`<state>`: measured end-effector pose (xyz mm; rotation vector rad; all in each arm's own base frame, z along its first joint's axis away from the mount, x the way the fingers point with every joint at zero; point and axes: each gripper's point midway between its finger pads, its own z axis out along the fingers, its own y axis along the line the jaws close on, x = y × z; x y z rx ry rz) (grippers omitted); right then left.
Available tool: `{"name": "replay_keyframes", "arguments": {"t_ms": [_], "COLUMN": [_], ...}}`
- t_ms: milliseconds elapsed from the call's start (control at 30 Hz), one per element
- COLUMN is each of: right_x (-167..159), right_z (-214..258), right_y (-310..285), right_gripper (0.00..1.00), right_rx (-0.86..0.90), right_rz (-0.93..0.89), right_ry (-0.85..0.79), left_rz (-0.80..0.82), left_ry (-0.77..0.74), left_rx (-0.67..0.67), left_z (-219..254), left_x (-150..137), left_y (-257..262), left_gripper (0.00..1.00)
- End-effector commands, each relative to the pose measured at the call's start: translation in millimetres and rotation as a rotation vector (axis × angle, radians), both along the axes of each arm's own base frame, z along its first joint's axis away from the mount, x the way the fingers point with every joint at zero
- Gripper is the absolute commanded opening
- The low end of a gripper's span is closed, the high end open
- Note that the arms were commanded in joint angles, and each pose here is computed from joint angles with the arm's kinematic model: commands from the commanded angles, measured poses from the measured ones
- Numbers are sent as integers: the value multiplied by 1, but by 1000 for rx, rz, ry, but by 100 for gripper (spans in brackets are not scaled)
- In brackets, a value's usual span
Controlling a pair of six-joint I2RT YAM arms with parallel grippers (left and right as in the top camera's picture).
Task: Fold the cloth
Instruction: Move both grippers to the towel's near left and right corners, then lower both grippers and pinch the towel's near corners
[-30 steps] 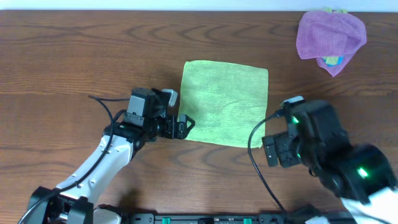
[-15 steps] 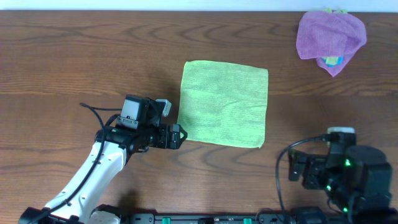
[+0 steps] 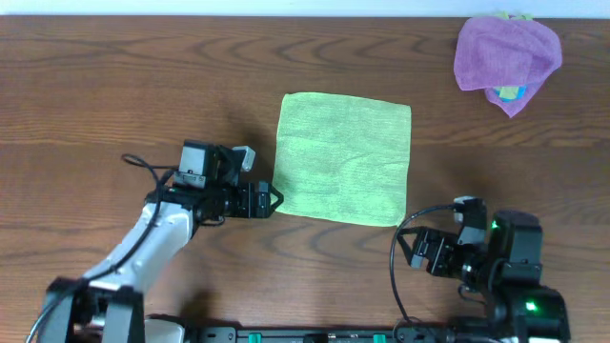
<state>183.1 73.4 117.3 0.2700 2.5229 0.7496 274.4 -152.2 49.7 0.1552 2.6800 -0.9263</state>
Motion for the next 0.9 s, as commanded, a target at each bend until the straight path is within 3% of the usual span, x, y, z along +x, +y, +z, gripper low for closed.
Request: {"name": "replay_keyframes", "arguments": {"t_ms": [0,233,867], "right_x": [-4,-2,31], "right_z": [-15,-26,-91], "right_y": [7,-1,-4], "right_gripper": [92,92,85], "right_rx": [98,126,210], "right_rz": [-7,-39,-64], "right_ry": [54,62,189], "left_rz": [-31,18,71], "left_ry": [58,77,211], "left_rx": [-109,-140,-246], "left_z": [-4,-7,-42], "left_x": [-7,-2,6], "left_y": [-8,16,4], "left_gripper": [95,95,95]}}
